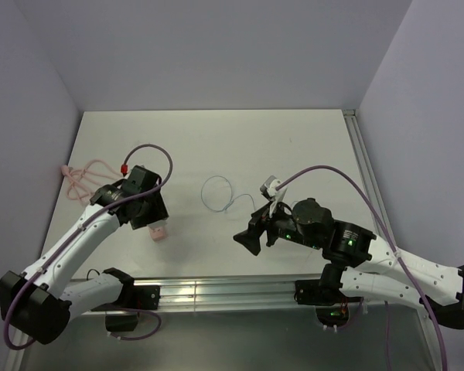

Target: Insert the plug

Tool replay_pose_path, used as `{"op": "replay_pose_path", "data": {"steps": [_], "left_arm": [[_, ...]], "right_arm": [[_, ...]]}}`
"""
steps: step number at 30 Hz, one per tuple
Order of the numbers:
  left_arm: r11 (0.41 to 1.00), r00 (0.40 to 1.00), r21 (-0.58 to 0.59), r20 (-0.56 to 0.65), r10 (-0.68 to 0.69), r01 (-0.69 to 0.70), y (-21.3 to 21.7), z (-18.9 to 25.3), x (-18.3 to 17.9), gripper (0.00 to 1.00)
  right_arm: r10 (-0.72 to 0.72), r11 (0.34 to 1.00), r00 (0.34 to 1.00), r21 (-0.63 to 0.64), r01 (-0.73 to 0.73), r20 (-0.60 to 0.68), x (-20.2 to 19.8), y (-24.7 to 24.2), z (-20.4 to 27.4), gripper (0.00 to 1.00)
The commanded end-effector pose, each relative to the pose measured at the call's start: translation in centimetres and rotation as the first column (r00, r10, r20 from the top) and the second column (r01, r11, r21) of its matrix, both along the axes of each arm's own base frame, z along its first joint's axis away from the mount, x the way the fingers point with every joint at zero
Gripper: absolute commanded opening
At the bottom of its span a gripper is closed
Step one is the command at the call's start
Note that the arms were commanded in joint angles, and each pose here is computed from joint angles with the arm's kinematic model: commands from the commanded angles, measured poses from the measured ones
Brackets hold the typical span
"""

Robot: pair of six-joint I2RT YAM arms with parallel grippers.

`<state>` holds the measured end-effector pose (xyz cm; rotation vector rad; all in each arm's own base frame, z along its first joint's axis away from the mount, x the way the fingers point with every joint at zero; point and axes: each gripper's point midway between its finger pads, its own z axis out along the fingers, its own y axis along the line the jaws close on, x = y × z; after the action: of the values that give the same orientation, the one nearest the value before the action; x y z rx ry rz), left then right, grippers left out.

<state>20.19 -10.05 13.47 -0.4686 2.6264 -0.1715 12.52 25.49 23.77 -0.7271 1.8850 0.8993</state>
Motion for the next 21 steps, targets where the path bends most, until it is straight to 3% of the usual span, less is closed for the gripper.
{"op": "replay_pose_path", "data": {"steps": [1,21], "left_arm": [[0.998,0.998,0.038,0.046,0.053,-0.055,0.8,-1.1,1.7,0.0],[0.985,0.985,0.011,0.017,0.173,-0.173,1.7,-3.9,2.3,0.0]], "right_arm": [[0.003,0.998,0.999,0.069,-0.005,0.035,0.4,0.7,1.6,0.98],[0.027,0.997,0.999,0.067,-0.028,0.022,-0.1,0.9,0.9,0.98]]}}
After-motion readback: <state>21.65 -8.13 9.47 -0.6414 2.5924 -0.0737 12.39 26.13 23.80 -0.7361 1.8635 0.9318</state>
